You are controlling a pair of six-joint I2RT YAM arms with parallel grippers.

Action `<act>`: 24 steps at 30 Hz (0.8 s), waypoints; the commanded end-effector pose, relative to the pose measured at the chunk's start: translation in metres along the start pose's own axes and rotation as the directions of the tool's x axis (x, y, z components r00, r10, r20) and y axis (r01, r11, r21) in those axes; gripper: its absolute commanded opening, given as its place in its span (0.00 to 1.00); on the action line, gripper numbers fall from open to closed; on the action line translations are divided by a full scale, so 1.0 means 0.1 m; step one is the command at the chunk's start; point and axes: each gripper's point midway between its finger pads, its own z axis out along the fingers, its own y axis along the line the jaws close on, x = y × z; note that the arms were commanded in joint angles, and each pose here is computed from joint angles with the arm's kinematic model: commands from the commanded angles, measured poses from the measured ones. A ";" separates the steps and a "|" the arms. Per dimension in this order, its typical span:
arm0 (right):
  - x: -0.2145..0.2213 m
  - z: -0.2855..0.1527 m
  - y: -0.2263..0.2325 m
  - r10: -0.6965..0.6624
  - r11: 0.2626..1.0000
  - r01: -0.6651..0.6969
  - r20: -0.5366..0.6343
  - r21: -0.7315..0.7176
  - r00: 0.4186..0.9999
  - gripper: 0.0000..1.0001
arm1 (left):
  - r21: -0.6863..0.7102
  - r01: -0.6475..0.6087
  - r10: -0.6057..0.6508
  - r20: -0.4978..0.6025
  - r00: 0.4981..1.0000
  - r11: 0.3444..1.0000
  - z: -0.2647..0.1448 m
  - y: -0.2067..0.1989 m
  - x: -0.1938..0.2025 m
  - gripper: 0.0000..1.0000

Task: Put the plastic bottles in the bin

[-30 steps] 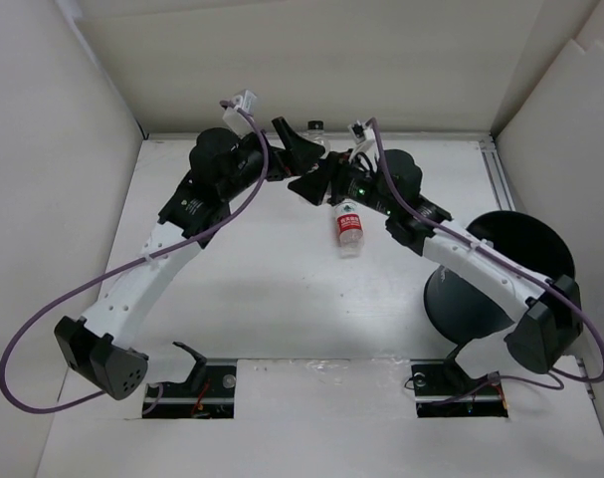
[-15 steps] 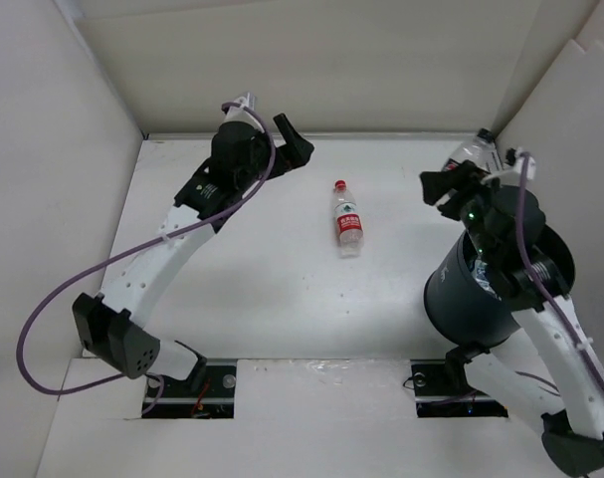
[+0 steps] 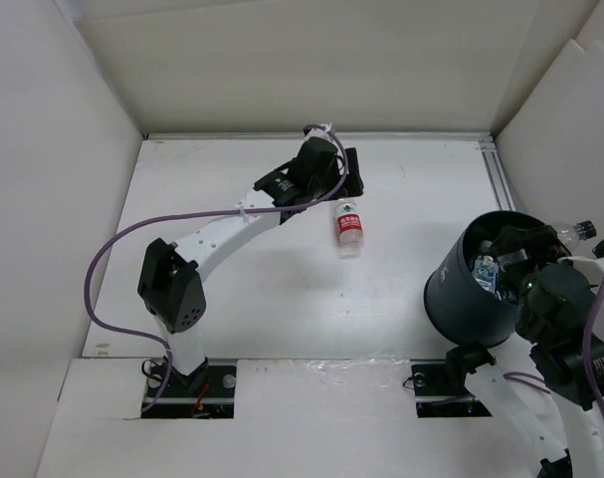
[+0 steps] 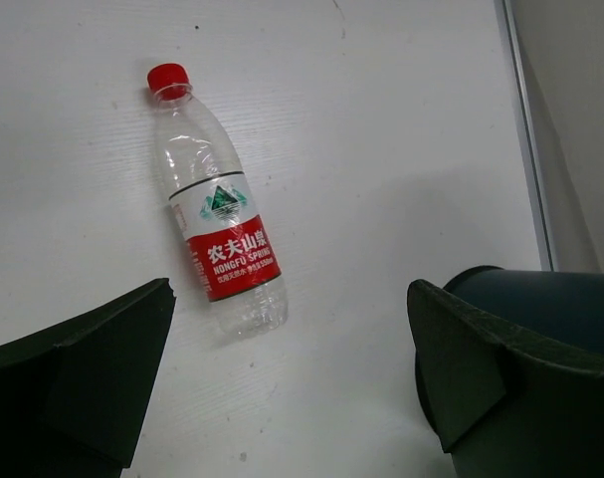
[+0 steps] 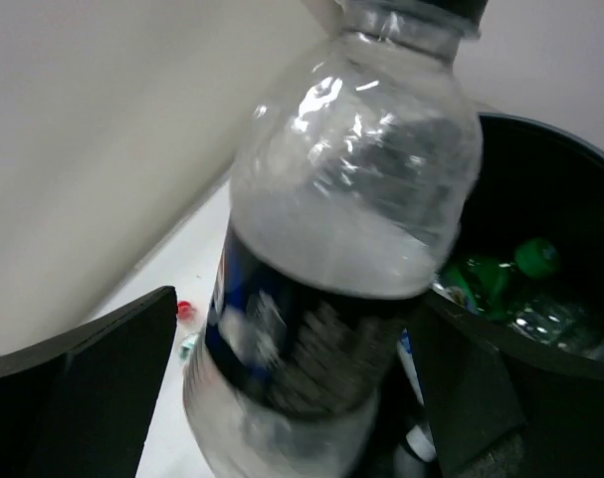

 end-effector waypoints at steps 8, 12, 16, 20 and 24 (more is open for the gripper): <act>-0.16 -0.05 -0.23 -0.050 0.990 0.046 0.026 0.137 0.998 0.99 | -0.080 0.060 -0.060 0.009 0.998 0.995 0.27 0.04 -0.11 1.00; -0.29 -0.13 -0.20 -0.008 0.995 0.003 0.050 0.103 0.999 0.99 | -0.157 0.059 -0.067 -0.048 0.997 0.986 0.49 0.18 0.08 1.00; -0.34 -0.22 -0.03 -0.016 1.000 0.017 0.038 -0.018 0.999 0.99 | -0.236 0.042 -0.067 -0.097 0.993 0.971 0.76 0.34 0.27 1.00; -0.25 -0.23 0.22 -0.075 0.981 0.077 0.016 -0.176 0.997 0.99 | -0.272 0.053 -0.081 -0.094 0.992 0.961 0.91 0.40 0.31 1.00; -0.13 -0.30 0.39 -0.114 0.950 0.102 -0.024 -0.296 0.993 0.99 | -0.306 0.054 -0.093 -0.116 0.989 0.951 1.11 0.49 0.38 1.00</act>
